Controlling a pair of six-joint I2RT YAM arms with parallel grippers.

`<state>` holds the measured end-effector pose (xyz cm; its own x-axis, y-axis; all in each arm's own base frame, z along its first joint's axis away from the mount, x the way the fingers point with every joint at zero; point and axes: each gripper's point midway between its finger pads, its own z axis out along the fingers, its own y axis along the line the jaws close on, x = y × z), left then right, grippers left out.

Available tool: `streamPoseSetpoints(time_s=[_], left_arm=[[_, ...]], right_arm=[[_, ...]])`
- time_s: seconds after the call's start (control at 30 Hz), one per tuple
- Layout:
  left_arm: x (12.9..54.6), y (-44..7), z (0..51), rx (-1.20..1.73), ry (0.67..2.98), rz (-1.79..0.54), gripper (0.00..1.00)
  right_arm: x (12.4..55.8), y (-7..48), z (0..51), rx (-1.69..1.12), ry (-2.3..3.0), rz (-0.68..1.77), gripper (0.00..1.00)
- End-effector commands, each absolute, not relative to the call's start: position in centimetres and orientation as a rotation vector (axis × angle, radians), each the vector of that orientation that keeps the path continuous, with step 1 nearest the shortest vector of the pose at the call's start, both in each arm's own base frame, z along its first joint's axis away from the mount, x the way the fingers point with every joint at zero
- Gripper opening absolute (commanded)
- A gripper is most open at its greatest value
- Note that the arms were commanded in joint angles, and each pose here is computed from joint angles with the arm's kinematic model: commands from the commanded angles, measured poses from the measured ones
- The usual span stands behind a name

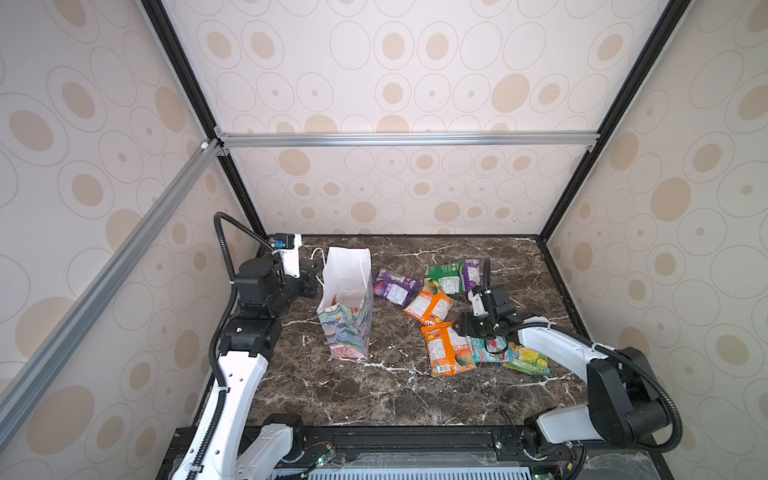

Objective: Place the snacks into the paper bag

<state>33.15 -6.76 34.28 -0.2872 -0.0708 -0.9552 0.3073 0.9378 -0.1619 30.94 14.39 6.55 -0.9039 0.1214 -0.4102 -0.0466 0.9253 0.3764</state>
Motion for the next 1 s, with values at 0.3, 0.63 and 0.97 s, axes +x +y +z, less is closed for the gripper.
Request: streamPoseSetpoints(time_s=[0.3,0.63,0.97], left_arm=[[33.0,-6.3,34.6,0.171,1.800,-0.334,0.01],[32.8,-6.1,35.0,0.164,1.799,-0.325,0.01],[32.8,-6.0,35.0,0.158,1.797,-0.326,0.03]], right_arm=[[33.8,13.9,6.7,0.174,2.579,0.669,0.64],[34.6,13.7,5.8,0.185,2.578,0.639,0.64],[34.0,15.1,5.2,0.160,2.565,0.766,0.62]])
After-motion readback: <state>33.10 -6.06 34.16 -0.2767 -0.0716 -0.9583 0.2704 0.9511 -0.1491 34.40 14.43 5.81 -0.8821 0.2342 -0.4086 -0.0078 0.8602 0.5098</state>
